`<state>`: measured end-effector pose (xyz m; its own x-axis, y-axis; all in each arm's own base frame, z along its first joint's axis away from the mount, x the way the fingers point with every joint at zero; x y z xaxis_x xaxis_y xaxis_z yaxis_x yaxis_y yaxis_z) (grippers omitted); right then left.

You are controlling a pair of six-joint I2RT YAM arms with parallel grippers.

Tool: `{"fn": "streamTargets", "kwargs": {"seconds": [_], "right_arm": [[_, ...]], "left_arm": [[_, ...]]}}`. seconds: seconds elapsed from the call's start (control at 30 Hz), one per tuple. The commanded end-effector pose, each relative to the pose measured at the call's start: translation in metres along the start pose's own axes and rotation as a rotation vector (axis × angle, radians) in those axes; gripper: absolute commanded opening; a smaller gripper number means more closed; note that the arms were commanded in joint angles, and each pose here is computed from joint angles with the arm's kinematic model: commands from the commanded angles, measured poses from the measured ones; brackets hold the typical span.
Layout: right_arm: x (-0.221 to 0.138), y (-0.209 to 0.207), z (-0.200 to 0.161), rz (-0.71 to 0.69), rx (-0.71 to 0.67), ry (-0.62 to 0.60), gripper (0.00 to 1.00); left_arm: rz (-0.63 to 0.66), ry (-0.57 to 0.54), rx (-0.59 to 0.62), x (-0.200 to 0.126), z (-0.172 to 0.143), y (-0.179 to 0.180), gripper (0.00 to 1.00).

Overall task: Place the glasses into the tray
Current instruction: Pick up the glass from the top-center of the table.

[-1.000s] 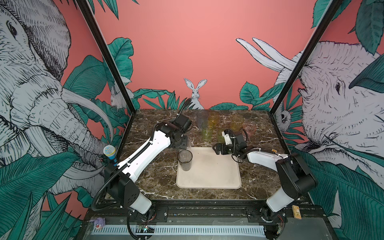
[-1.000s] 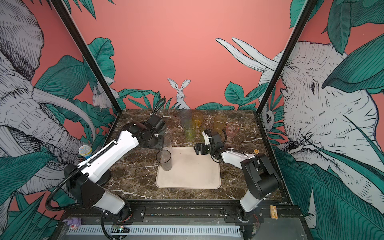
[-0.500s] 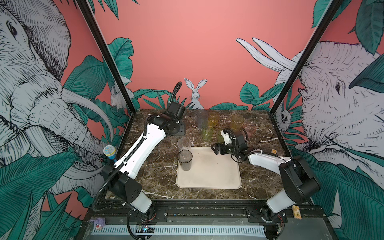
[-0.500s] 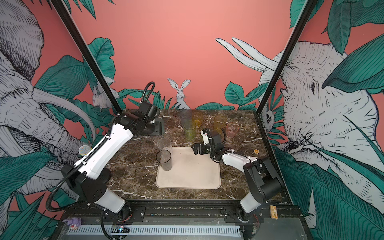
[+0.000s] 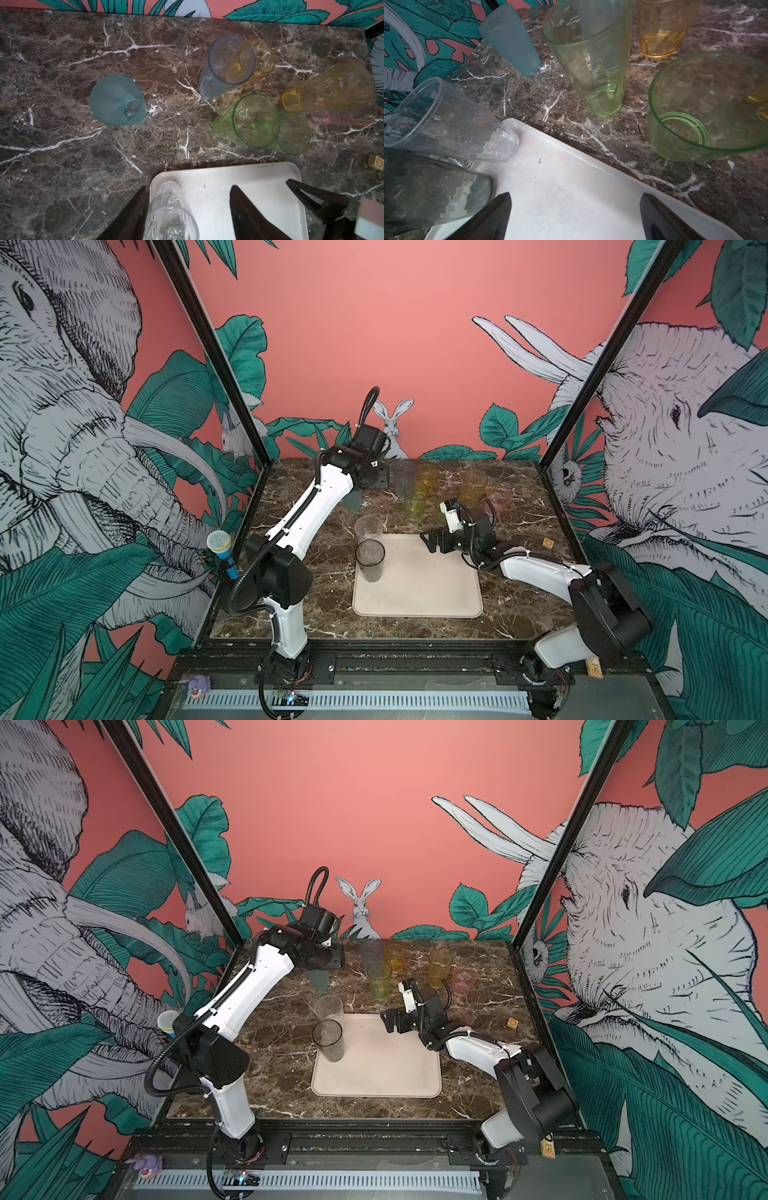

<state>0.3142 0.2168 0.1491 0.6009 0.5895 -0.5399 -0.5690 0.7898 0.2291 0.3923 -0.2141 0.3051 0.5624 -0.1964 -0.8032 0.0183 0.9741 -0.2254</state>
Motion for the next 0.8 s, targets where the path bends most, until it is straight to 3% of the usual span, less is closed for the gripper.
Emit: {"fn": "streamTargets", "kwargs": {"seconds": [0.0, 0.77], "right_arm": [[-0.007, 0.003, 0.015, -0.024, -0.053, -0.083, 0.99], [-0.013, 0.002, 0.016, -0.054, -0.07, -0.106, 0.99]], "left_arm": [[-0.05, -0.026, -0.024, -0.003, 0.014, -0.011, 0.63], [-0.098, -0.041, 0.022, 0.074, 0.042, -0.044, 0.64]]}}
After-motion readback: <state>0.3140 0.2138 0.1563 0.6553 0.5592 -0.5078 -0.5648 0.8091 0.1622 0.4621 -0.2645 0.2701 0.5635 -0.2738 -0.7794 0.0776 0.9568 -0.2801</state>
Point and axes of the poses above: each gripper's point midway between its finger pads, its own x axis out along the fingers, its own y axis along the line the jaws close on, z = x × y, the point moved 5 cm from there along -x, back along the fingers, and after that the axes turned 7 degrees about -x, right-handed, at the moved point
